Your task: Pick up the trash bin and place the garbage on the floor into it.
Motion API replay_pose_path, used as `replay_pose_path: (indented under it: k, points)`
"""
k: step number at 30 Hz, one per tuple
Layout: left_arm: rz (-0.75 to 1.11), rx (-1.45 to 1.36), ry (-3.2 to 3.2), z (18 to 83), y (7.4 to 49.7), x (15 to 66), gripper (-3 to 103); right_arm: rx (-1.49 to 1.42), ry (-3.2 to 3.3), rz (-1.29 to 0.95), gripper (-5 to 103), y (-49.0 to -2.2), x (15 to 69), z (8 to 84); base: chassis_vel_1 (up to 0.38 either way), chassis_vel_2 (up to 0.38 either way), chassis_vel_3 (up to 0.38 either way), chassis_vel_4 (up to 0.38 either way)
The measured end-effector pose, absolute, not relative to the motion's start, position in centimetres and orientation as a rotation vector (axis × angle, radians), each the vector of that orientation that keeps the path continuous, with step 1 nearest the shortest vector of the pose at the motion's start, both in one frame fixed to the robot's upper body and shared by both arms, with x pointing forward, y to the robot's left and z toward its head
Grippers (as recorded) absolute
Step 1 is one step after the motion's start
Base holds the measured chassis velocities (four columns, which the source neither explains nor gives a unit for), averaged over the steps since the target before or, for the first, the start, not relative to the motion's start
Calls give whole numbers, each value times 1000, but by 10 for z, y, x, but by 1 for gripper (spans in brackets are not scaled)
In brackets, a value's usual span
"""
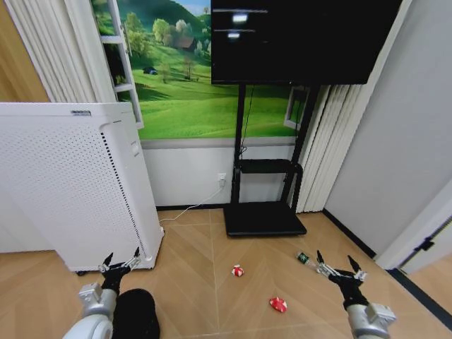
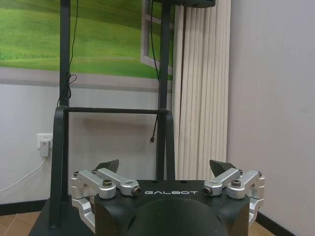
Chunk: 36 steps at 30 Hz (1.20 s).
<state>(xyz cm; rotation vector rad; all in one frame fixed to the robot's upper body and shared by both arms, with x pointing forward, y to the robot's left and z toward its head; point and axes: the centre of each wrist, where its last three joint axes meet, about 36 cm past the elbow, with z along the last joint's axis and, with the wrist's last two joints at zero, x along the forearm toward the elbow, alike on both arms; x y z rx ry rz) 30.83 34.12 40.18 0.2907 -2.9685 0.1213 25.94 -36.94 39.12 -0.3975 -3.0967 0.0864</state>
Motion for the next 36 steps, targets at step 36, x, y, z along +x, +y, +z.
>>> replay_pose_path:
  k: [36]
  points:
    - [13,340,-2945,409,352,311,100,-391,-3083,84,100,-373,264,386,0,0,0,0]
